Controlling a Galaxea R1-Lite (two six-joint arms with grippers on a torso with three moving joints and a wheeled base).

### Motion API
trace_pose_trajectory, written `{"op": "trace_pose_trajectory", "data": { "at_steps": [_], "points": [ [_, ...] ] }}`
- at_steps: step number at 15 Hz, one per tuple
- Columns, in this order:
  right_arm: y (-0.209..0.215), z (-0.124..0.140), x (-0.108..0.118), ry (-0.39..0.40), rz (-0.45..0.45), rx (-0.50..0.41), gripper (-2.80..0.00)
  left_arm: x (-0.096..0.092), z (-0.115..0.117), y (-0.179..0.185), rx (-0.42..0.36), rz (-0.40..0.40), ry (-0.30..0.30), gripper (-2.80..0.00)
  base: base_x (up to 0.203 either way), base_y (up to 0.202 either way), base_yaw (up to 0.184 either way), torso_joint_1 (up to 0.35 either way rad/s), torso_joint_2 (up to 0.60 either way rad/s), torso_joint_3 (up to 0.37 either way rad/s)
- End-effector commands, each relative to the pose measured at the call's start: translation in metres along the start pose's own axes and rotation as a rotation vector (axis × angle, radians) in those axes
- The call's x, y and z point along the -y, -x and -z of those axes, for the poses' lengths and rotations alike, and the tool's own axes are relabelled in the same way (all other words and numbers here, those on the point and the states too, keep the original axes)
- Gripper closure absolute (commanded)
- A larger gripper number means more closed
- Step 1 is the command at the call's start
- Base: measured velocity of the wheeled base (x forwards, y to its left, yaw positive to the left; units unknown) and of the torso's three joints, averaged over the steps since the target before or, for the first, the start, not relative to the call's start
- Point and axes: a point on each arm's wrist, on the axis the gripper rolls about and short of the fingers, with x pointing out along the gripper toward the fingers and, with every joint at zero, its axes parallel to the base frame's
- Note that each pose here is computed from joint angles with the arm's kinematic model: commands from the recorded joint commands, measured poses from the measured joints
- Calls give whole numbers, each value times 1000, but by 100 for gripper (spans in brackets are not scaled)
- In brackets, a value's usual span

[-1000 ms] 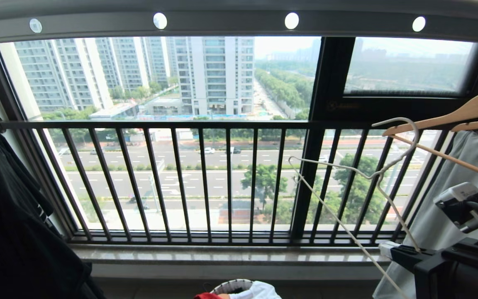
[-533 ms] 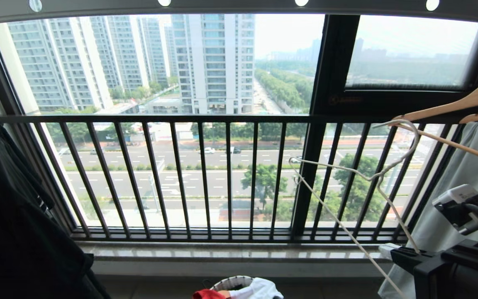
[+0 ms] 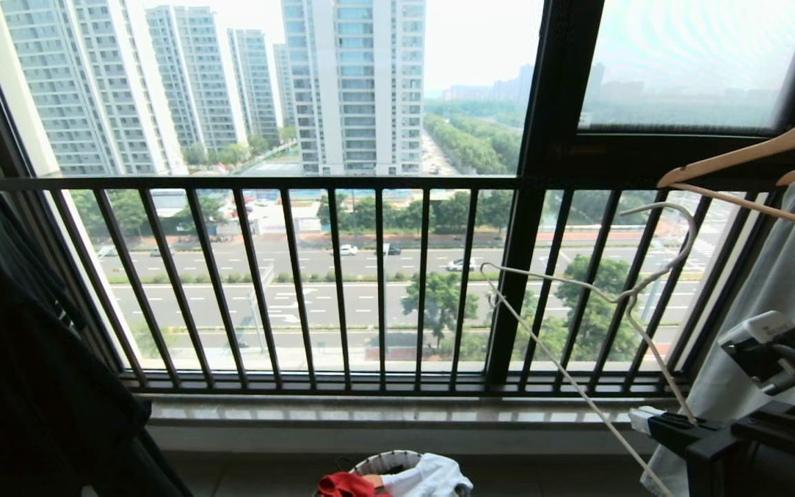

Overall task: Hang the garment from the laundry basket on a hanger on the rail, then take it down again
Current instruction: Pick up clothes from the basket

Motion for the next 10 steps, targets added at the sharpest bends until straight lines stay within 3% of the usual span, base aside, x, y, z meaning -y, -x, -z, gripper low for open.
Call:
{"op": "trace_pose_trajectory", "data": {
  "at_steps": [1, 10],
  "points": [
    [-1, 1, 0, 1, 3, -5, 0, 0, 0, 0, -1, 0, 0, 0, 0, 0, 0, -163, 346, 190],
    [-1, 3, 1, 2, 3, -7, 0, 0, 0, 0, -1, 0, 0, 0, 0, 0, 0, -207, 475, 264]
  ]
}}
